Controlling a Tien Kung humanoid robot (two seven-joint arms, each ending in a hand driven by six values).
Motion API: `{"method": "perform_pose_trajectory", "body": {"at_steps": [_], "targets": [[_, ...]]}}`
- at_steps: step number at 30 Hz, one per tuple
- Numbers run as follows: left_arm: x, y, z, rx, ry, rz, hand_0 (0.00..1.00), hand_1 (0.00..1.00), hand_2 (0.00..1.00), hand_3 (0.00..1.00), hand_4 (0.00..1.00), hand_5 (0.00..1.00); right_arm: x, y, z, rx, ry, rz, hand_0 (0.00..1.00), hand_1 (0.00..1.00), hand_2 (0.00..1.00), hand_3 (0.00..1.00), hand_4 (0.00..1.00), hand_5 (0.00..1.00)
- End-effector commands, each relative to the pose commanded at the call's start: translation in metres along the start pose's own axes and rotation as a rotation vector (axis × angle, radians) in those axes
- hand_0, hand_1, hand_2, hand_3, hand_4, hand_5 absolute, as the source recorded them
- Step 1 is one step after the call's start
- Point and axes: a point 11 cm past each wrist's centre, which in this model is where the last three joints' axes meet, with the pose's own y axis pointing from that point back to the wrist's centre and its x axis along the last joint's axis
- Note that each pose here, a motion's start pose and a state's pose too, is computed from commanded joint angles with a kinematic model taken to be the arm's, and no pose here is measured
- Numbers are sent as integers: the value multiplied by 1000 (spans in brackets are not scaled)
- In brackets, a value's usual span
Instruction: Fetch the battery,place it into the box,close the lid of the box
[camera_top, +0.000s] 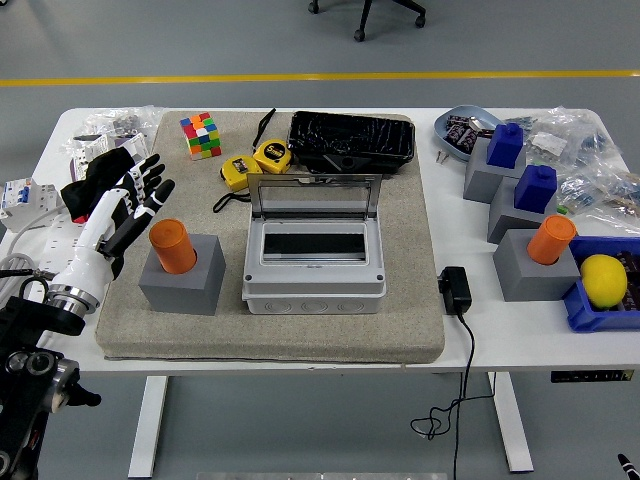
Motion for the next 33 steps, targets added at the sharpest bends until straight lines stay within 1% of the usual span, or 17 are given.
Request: {"method": "perform_pose_trajectory", "body": {"at_steps": [2, 3, 8, 9, 14, 15, 17, 20, 21, 26, 27, 29, 32, 33], "targets": [[-3, 0, 1, 0, -18, -10, 998, 998, 998, 998, 998, 530, 0, 0, 0, 0, -1, -1, 789, 759, 753, 785, 998, 998], [-3, 0, 1, 0, -20, -12, 998, 998, 998, 998, 998, 480, 0, 0, 0, 1, -1, -1, 789, 758, 752, 783, 998, 998], [-8, 2, 1, 4, -26, -35, 998, 998, 998, 998, 998, 480, 0, 0, -1, 2, 0, -2, 789, 758, 752, 783, 998, 998], [-7, 2, -1, 7, -22, -32, 998, 998, 998, 998, 998, 358, 0, 0, -1, 2, 1, -3, 788, 759, 750, 780, 998, 998], [-3, 2, -8, 21, 6, -19, 998, 998, 998, 998, 998, 358, -1, 0, 0, 1, 2, -5, 788, 759, 750, 780, 998, 998], [-3, 2, -9, 24, 12, -16, 998, 998, 998, 998, 998, 262, -1, 0, -1, 1, 2, -5, 788, 758, 749, 776, 998, 998], [-1, 2, -12, 29, 25, -8, 998, 998, 998, 998, 998, 262, -1, 0, -1, 1, 2, -6, 788, 758, 749, 776, 998, 998], [4, 2, -22, 46, 89, 21, 998, 998, 998, 998, 998, 262, -1, 0, 0, 1, 4, -8, 788, 758, 749, 776, 998, 998], [5, 2, -23, 47, 97, 25, 946, 998, 998, 998, 998, 177, -1, 0, 0, 0, 4, -8, 788, 758, 749, 773, 998, 998], [5, 5, -25, 33, 229, 33, 946, 998, 998, 998, 998, 177, -1, 0, 1, -1, 7, -9, 788, 758, 749, 773, 998, 998], [5, 5, -26, 32, 254, 32, 869, 929, 917, 983, 998, 163, -2, 0, 2, -2, 7, -10, 788, 758, 748, 773, 998, 998], [2, 6, -27, 32, 304, 20, 869, 929, 917, 983, 998, 163, -2, 1, 3, -4, 9, -11, 788, 758, 748, 773, 998, 998], [-2, 8, -30, 35, 336, 5, 869, 929, 917, 983, 998, 163, -3, 1, 3, -4, 9, -13, 788, 758, 748, 773, 998, 998], [-4, 8, -30, 36, 347, -2, 861, 938, 898, 929, 998, 161, -3, 1, 2, -2, 9, -14, 789, 757, 746, 772, 998, 998]]}}
